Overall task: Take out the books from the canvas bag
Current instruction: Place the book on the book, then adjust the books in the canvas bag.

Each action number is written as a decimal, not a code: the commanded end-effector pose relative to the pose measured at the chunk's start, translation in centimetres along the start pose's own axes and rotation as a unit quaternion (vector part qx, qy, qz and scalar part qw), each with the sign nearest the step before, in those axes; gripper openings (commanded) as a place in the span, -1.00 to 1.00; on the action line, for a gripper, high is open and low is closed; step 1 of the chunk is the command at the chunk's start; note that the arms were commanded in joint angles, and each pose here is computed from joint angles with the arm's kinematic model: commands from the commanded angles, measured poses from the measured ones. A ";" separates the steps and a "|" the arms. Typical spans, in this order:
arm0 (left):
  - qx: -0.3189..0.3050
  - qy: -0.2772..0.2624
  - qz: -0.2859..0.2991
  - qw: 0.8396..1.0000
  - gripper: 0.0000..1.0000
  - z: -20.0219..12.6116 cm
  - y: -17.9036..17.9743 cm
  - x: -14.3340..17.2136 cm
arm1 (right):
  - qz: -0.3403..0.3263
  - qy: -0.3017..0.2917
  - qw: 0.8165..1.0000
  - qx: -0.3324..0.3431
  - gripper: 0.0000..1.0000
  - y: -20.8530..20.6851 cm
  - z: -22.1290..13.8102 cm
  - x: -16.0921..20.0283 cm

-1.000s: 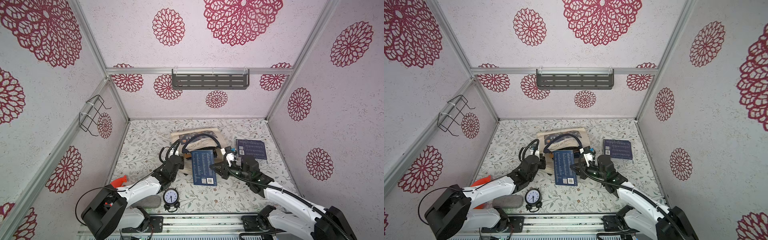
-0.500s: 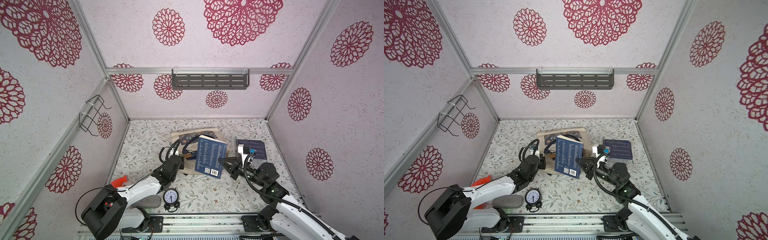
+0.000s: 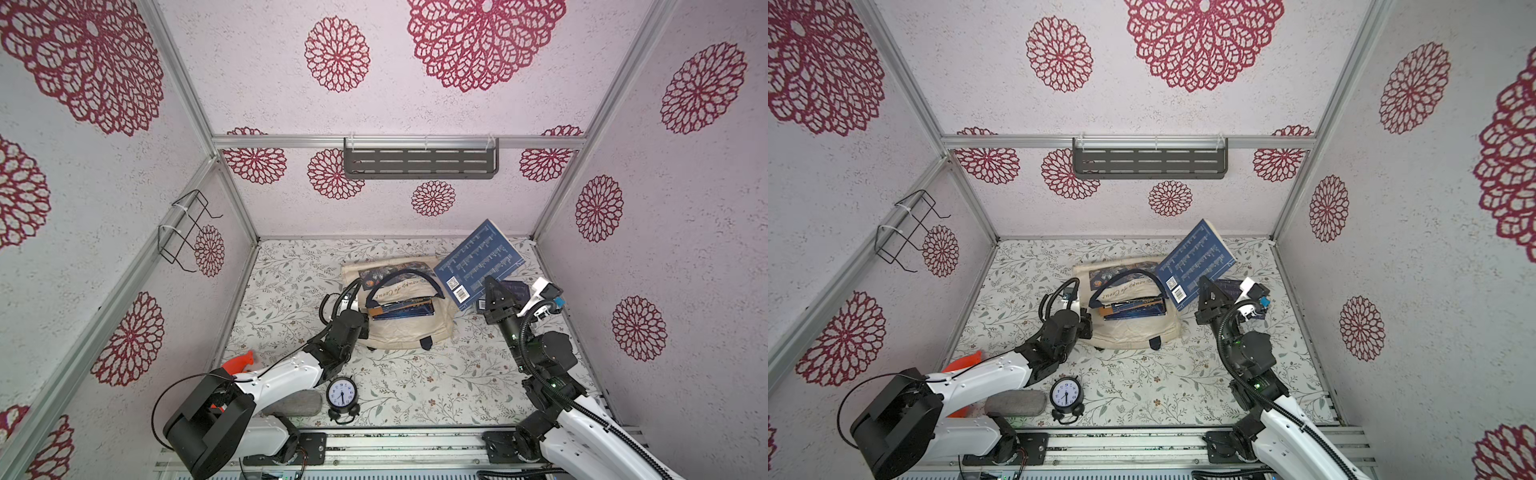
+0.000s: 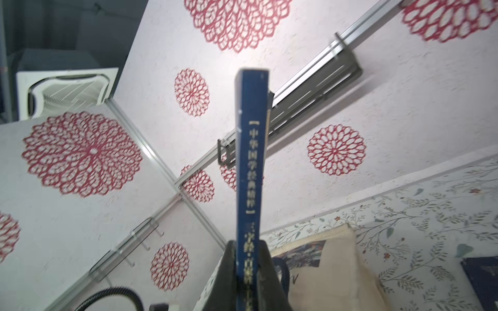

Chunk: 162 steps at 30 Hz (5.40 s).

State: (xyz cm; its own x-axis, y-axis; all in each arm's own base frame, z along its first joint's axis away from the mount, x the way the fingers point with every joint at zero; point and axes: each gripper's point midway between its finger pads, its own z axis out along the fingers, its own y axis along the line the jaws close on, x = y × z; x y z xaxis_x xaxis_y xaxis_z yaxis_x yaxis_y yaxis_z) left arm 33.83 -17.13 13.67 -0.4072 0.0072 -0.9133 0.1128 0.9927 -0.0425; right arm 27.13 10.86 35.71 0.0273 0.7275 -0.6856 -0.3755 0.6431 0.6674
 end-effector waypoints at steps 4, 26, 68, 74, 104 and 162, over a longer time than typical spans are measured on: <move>0.014 -0.011 -0.018 1.000 -1.00 -0.1 -0.5 -0.8 | 0.093 -0.148 0.981 0.086 -1.00 -4.7 -0.6 -5.5; 0.023 -0.010 -0.016 1.000 -1.00 -0.3 -0.9 -0.8 | 0.223 -0.156 0.922 0.277 -1.00 -23.2 -0.2 0.6; 0.035 0.006 -0.004 0.999 -1.00 0.0 -1.7 -0.5 | 0.305 -0.042 0.873 0.377 0.38 -29.4 0.3 9.2; 0.033 0.008 -0.002 0.999 -1.00 0.0 -1.7 -0.4 | 0.302 -0.056 0.870 0.386 0.41 -29.7 0.4 8.7; 0.047 0.003 -0.013 0.999 -1.00 -0.5 -2.1 -0.7 | 0.221 0.024 0.887 0.406 0.98 -25.3 -2.2 7.0; 0.154 -0.066 -0.056 0.984 -1.00 -3.1 -4.6 -2.4 | 0.124 0.311 0.926 0.175 0.38 -1.6 2.3 33.2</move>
State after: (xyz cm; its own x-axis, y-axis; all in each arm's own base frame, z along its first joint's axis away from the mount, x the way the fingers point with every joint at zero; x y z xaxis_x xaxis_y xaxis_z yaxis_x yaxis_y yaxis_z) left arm 31.83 -19.86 14.47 -0.3776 -0.0702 -0.9233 0.2844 0.9401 -0.1878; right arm 29.99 33.41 10.99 -0.6112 0.6259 -0.4845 0.0442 0.6382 0.7686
